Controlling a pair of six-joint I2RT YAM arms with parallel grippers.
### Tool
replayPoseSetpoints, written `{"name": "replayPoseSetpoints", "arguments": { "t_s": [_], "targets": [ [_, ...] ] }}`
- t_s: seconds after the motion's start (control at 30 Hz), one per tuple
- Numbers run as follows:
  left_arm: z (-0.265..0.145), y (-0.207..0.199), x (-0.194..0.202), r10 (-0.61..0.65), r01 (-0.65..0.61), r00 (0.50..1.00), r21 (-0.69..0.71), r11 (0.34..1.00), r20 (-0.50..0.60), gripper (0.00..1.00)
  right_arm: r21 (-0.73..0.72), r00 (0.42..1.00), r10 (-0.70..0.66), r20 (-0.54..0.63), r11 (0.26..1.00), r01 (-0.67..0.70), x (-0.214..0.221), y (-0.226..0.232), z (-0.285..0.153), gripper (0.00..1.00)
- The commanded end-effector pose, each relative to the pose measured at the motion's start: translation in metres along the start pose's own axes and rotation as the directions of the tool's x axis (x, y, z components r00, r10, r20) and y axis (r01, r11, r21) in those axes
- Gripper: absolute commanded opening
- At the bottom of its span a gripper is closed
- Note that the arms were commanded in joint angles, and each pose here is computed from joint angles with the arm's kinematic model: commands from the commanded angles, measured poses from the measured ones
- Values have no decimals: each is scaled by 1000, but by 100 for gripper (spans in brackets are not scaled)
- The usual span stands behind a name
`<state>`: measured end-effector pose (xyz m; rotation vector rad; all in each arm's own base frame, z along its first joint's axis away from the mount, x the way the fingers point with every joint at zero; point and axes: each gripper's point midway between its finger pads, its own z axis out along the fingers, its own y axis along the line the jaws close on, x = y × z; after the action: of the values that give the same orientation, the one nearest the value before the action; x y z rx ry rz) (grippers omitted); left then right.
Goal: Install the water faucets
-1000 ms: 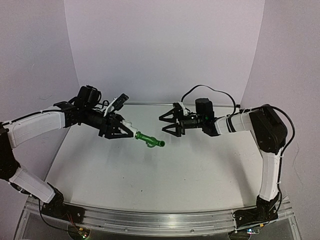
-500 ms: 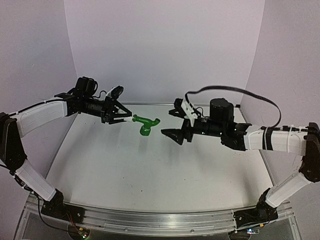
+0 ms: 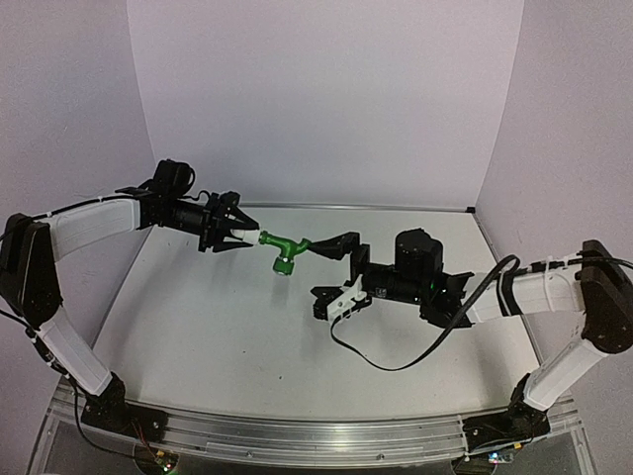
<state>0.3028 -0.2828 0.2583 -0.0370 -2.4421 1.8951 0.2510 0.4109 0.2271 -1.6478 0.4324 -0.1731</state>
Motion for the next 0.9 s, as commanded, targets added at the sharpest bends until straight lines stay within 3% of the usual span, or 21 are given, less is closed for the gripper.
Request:
{"name": "replayPoseSetpoints", "arguments": {
  "t_s": [0.0, 0.4, 0.63, 0.73, 0.87],
  "targets": [
    [-5, -29, 10, 58, -56, 998, 59, 997, -25, 0, 128, 951, -298, -88, 943, 307, 6, -33, 18, 97],
    [-8, -37, 21, 77, -72, 995, 87, 994, -56, 0, 196, 855, -487, -180, 834, 516, 18, -43, 53, 93],
    [-7, -36, 24, 81, -76, 995, 85, 993, -59, 0, 253, 871, -466, -152, 834, 490, 12, -53, 64, 87],
    [-5, -36, 25, 87, -81, 994, 86, 993, -64, 0, 270, 903, -414, -114, 862, 429, 7, -54, 62, 77],
    [-5, -35, 23, 96, -91, 994, 80, 993, -54, 0, 235, 956, -287, -51, 927, 291, 3, -48, 56, 54]
  ]
}}
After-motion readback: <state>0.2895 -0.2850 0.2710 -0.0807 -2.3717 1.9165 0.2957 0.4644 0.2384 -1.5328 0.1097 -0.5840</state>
